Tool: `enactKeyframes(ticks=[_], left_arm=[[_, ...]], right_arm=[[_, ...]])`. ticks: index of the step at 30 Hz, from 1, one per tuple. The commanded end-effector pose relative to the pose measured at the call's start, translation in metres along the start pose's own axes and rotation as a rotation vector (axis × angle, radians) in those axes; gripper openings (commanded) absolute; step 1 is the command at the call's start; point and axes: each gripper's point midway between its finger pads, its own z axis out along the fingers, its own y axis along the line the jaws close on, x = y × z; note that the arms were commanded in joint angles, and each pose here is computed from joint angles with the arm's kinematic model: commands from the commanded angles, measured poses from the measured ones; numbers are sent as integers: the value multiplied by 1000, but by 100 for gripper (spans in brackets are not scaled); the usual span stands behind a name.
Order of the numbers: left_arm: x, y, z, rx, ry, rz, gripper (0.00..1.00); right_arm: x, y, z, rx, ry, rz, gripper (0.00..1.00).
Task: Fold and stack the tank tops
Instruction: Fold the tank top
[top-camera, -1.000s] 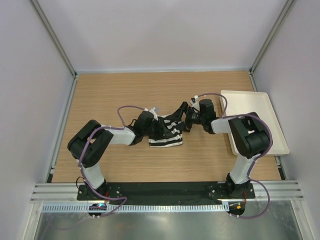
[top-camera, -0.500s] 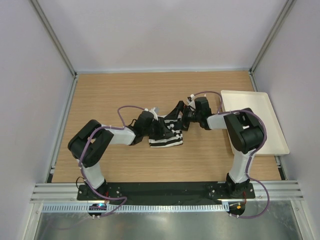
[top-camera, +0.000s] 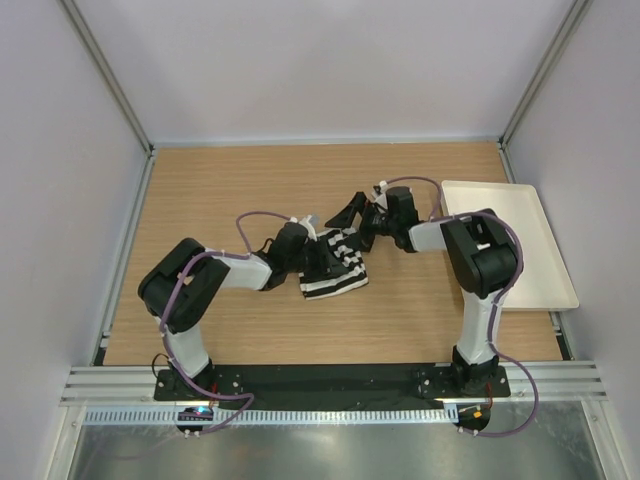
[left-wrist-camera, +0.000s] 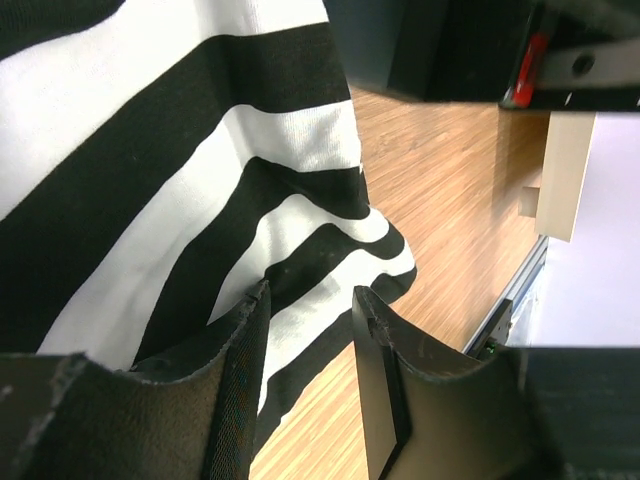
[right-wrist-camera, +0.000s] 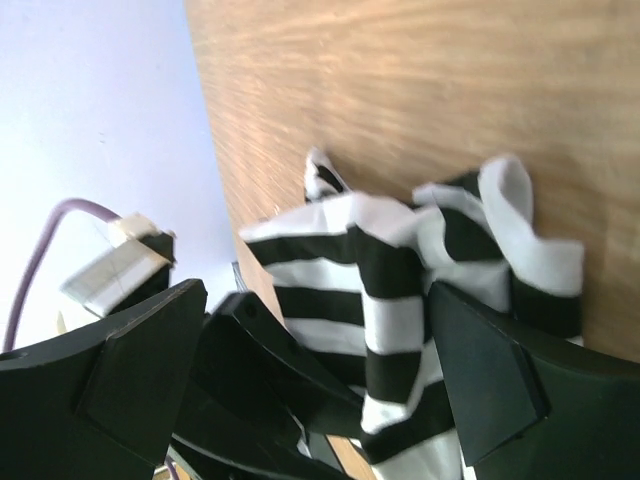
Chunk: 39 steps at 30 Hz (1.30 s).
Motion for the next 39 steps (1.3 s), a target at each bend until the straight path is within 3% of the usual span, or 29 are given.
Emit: enactKeyframes(ticks=[1, 11, 13, 14, 17, 19, 24, 26, 28, 30, 31, 39], left_arm=[[20, 27, 3, -80, 67, 1, 41], [22, 28, 5, -75, 76, 4, 40], [22, 28, 5, -76, 77, 5, 40], [22, 28, 5, -74, 77, 7, 40], [22, 28, 6, -73, 76, 6, 40], [23, 29, 5, -75, 78, 5, 40], [24, 29, 6, -72, 79, 6, 40], [24, 29, 6, -72, 79, 6, 40], [24, 29, 6, -71, 78, 6, 40], [24, 29, 5, -70, 79, 6, 40], [24, 29, 5, -71, 78, 6, 40], [22, 18, 1, -37, 81, 21, 40]], right_arm=[[-25, 32, 6, -98, -55, -29, 100], [-34, 55, 13, -249, -56, 45, 100], [-32, 61, 10, -273, -43, 70, 93], [-33, 69, 8, -306, -47, 62, 82], [-35, 87, -2, -378, -48, 82, 64], [-40, 97, -9, -417, -54, 105, 64], [-71, 107, -31, -464, -136, 86, 38], [-79, 100, -34, -434, -162, 69, 34], [-93, 97, -48, -413, -210, 48, 36], [-100, 90, -55, -370, -238, 22, 53], [-103, 86, -57, -354, -249, 18, 55], [-106, 36, -64, -118, -292, -24, 60]])
